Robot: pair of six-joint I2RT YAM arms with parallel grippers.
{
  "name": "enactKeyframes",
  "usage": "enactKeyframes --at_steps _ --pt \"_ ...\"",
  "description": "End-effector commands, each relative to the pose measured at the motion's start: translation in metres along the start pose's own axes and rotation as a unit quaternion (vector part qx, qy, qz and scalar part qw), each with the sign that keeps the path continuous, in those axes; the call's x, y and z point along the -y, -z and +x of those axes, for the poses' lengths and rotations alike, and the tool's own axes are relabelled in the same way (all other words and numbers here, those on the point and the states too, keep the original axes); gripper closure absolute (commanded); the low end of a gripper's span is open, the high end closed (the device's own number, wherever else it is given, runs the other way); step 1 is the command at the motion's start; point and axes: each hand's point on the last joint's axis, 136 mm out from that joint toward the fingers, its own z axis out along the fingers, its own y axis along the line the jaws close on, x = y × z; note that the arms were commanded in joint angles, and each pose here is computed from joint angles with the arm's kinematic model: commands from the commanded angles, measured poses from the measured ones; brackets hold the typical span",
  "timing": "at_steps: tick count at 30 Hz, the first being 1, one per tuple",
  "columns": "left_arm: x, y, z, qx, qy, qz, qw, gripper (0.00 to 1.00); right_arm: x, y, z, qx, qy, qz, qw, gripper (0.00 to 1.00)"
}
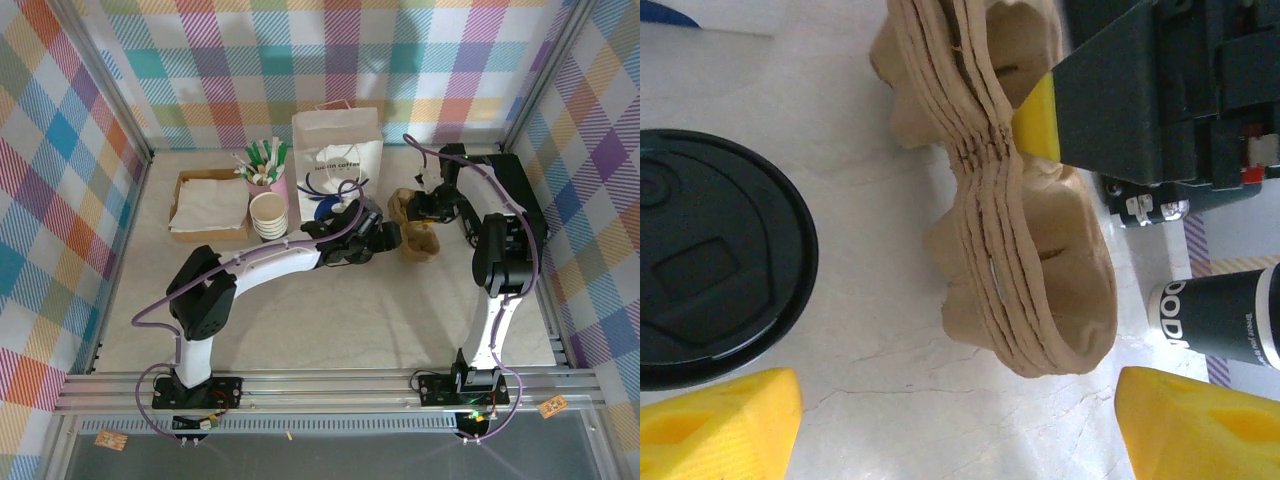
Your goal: Pack the takeout coffee
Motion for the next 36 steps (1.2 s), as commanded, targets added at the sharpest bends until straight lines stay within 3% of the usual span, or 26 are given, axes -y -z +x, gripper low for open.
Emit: enactKeyframes --at_steps 1,11,36 --pt "0.02 -0.005 -0.008 0.002 0.011 0.033 0.999 0.19 -0.021 0.017 -0.008 0.039 0.043 -0.039 0.998 0.62" --pt "0.002 -0.031 -0.006 -0.021 0.053 0.022 0.998 0.24 -0.015 0.014 0.005 0.026 0.024 -0.035 0.999 0.64" --pt "-0.005 -0.052 0.007 -0.068 0.116 0.054 0.989 0.28 -0.017 0.021 0.006 0.024 -0.004 -0.09 0.996 0.66"
